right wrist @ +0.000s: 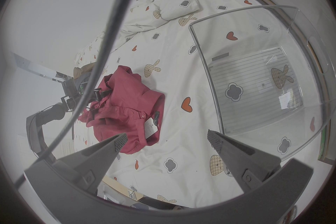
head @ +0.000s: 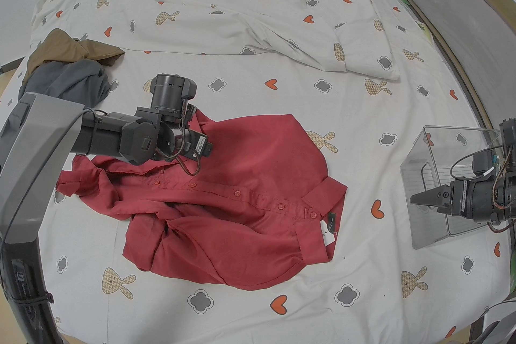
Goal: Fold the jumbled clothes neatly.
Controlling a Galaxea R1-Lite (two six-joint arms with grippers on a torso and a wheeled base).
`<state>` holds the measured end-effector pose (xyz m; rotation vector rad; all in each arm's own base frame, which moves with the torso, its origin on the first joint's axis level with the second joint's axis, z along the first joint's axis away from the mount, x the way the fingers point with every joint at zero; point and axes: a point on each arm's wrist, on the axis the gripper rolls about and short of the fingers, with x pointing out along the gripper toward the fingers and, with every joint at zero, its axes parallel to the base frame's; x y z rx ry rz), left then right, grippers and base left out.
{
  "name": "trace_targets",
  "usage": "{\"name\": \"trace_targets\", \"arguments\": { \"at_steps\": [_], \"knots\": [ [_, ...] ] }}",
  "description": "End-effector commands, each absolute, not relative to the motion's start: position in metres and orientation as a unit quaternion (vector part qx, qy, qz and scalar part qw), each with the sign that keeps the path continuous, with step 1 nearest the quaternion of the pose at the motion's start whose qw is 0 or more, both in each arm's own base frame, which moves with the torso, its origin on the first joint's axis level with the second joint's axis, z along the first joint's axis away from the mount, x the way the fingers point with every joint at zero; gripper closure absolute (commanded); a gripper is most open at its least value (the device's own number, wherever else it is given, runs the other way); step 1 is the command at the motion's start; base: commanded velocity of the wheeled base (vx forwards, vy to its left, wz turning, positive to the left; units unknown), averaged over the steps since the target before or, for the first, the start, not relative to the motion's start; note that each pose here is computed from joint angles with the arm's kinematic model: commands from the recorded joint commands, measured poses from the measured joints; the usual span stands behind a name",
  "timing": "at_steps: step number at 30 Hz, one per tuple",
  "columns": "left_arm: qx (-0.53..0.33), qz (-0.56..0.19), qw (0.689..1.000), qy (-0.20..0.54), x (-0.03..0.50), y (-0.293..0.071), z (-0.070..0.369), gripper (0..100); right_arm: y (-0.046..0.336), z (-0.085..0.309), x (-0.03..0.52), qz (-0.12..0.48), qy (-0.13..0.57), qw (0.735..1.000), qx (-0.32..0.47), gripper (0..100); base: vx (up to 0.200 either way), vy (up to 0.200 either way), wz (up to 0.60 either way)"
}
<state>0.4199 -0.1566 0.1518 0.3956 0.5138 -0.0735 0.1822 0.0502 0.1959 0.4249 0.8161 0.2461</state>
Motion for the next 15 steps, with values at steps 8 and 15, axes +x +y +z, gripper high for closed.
{"name": "trace_targets", "arguments": {
  "at_steps": [8,15],
  "knots": [
    [0.192,-0.026,0.949,0.25,0.425,-0.152,0.151,100,0.05,0.196,0.182,0.119,0.393,0.889,0.204,0,0.0,0.0,0.0],
    [0.181,-0.001,0.953,0.243,0.43,-0.129,0.162,100,0.05,0.196,0.182,0.119,0.393,0.889,0.204,0,0.0,0.0,0.0]
  ]
}}
